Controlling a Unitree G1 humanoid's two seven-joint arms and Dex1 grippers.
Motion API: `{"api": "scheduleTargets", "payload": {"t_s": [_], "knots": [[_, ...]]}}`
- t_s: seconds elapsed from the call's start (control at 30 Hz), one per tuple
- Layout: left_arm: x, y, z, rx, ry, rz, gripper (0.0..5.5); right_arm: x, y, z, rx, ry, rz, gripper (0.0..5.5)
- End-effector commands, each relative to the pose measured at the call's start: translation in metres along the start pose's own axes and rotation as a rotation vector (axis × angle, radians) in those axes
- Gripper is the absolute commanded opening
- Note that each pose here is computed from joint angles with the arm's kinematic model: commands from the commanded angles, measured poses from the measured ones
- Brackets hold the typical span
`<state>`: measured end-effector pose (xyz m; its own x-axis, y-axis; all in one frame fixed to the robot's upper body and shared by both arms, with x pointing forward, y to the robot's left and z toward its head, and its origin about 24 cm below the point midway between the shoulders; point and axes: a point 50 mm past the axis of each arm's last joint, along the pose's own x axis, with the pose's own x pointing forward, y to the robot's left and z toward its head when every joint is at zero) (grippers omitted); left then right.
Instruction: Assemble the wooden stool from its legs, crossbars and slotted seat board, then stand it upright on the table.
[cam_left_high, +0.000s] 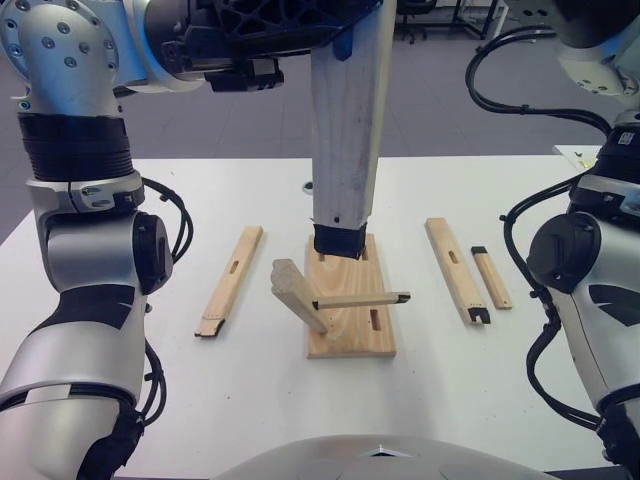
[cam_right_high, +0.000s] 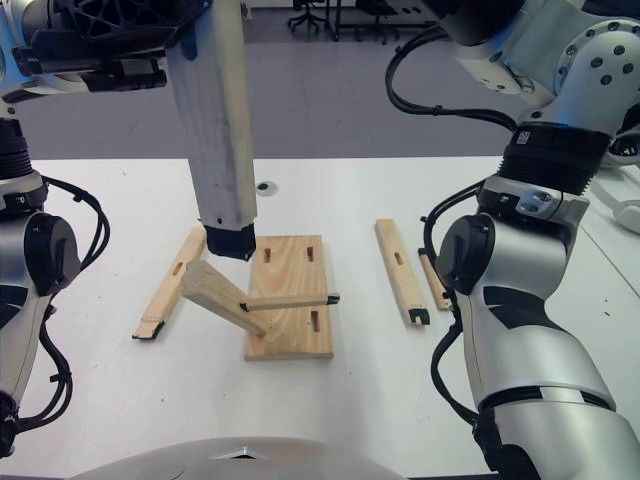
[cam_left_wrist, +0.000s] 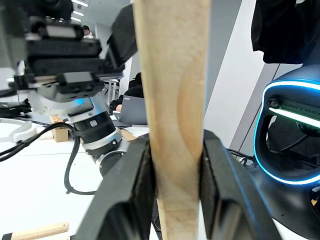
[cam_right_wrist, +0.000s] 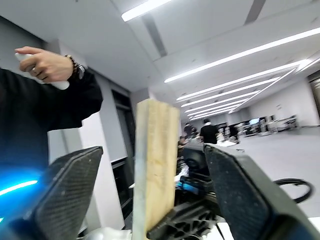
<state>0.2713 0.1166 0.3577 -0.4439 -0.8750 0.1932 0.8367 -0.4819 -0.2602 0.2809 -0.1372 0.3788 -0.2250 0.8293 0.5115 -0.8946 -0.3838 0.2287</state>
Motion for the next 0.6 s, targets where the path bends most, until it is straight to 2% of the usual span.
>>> {"api": "scheduleTargets", "payload": {"t_s": [0.03,0.37,0.6], "knots": [[0.011,0.0,-0.004,-0.055,0.039,-0.06,1.01,0.015,-0.005,-0.005,0.078,0.051,0.04,3.77],[0.029,0.002,-0.015,-0.17,0.076,-0.165,1.01,0.029,0.0,-0.014,0.156,0.076,0.198,3.77],[0.03,0.004,-0.016,-0.195,0.064,-0.169,1.01,0.029,0.005,-0.028,0.209,0.129,0.254,2.43]]}}
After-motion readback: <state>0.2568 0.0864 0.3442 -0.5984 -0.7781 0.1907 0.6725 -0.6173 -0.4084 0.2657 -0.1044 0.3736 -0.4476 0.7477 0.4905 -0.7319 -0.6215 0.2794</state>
